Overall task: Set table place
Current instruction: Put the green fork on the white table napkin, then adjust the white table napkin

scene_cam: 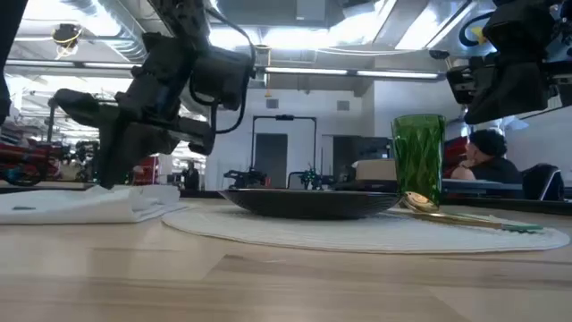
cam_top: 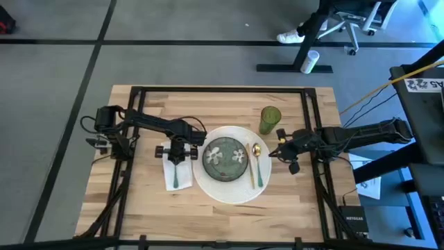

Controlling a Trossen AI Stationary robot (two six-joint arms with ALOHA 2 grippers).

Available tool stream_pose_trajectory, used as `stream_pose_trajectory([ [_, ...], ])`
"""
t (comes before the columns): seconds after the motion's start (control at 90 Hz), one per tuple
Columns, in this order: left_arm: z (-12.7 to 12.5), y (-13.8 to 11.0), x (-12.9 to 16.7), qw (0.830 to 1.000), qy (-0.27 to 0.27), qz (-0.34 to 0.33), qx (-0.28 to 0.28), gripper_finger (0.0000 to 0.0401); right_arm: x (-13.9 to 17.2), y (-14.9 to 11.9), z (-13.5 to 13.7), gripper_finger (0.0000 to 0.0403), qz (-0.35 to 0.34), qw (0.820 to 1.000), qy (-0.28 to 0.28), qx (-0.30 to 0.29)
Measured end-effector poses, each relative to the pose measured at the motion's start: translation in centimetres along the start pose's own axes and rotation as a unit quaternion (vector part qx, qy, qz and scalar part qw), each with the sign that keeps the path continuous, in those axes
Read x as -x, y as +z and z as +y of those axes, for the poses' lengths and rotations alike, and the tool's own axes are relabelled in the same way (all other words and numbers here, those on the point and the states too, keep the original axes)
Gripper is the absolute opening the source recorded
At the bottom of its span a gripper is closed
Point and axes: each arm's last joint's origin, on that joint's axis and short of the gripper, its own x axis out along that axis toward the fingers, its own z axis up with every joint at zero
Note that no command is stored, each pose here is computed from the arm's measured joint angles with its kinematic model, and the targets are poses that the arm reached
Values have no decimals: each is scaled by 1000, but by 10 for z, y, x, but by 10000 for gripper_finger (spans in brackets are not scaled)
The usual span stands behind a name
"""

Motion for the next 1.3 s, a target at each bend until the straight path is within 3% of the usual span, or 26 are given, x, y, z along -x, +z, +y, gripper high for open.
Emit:
stream_pose_trajectory([
  [0.256,3,0,0,1000,13,-4,12,0,0,0,0,1,0,1000,0,0],
  [0.5,24,2,10,993,116,17,-30,0,0,0,0,1,0,1000,0,0],
  [0.689,25,19,4,996,85,4,-28,0,0,0,0,1,0,1000,0,0],
  [0.933,33,38,1,994,99,-33,-28,0,0,0,0,1,0,1000,0,0],
  [1.044,37,44,4,992,105,-64,-26,0,0,0,0,1,0,1000,0,0],
  [1.3,54,54,19,993,64,-95,-13,0,0,0,0,1,0,1000,0,1],
])
